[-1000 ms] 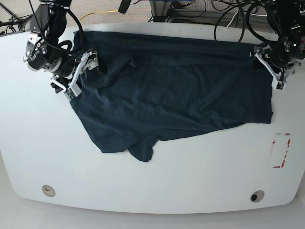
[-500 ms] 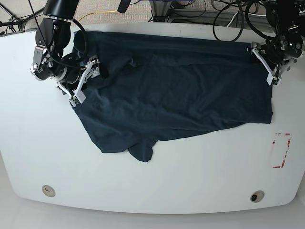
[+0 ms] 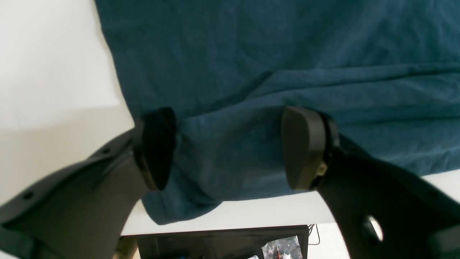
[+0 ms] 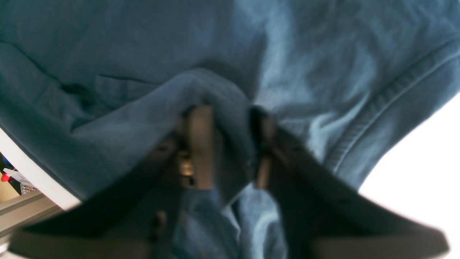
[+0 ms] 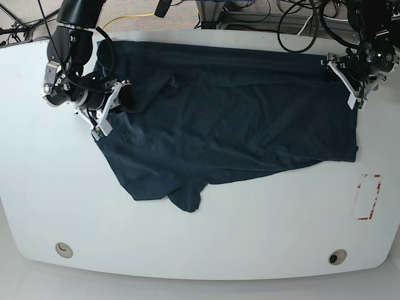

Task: Fold the T-shirt properly
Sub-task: 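Lower the right gripper onto the shirt edge beside it and grasp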

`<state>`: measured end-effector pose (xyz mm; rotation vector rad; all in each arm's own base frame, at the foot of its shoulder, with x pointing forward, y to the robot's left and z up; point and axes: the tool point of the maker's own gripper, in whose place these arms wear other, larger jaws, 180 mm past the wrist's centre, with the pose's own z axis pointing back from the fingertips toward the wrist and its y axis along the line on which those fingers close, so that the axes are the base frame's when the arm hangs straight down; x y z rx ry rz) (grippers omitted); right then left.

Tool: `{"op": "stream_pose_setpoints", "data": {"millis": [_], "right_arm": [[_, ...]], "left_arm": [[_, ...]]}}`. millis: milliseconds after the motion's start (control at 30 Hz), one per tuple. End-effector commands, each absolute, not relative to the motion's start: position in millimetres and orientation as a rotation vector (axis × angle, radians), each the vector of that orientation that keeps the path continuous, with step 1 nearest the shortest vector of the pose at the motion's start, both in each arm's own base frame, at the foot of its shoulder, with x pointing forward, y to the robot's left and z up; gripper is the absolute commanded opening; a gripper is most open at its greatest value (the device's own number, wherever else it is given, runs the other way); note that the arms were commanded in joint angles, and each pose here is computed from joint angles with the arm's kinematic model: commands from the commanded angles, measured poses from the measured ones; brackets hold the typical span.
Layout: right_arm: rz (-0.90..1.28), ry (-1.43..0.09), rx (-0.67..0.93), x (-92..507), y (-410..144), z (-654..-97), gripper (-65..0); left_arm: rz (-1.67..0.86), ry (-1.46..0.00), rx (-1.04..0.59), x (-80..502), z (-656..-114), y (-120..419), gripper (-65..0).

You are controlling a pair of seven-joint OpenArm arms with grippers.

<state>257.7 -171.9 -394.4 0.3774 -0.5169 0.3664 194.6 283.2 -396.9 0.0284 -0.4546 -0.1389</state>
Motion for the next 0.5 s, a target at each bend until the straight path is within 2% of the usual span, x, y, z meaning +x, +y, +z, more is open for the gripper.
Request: {"op": "stream_pose_setpoints", "data": {"millis": [0, 67, 467], "right_arm": [[0.372, -0.567, 0.378, 267.1, -173.3, -382.2, -60.1], [0.372, -0.567, 0.378, 267.1, -173.3, -382.2, -65.0], [0.445, -0.681, 0.326, 281.0, -165.8, -344.4, -65.0]], "left_arm": [[-0.15, -0.481, 0.045, 200.8, -388.3, 288.2, -22.2], [-0.15, -0.481, 0.045, 200.8, -388.3, 288.2, -22.2], [-0.15, -0.48, 0.045, 200.3, -388.6, 288.2, -22.2]]}}
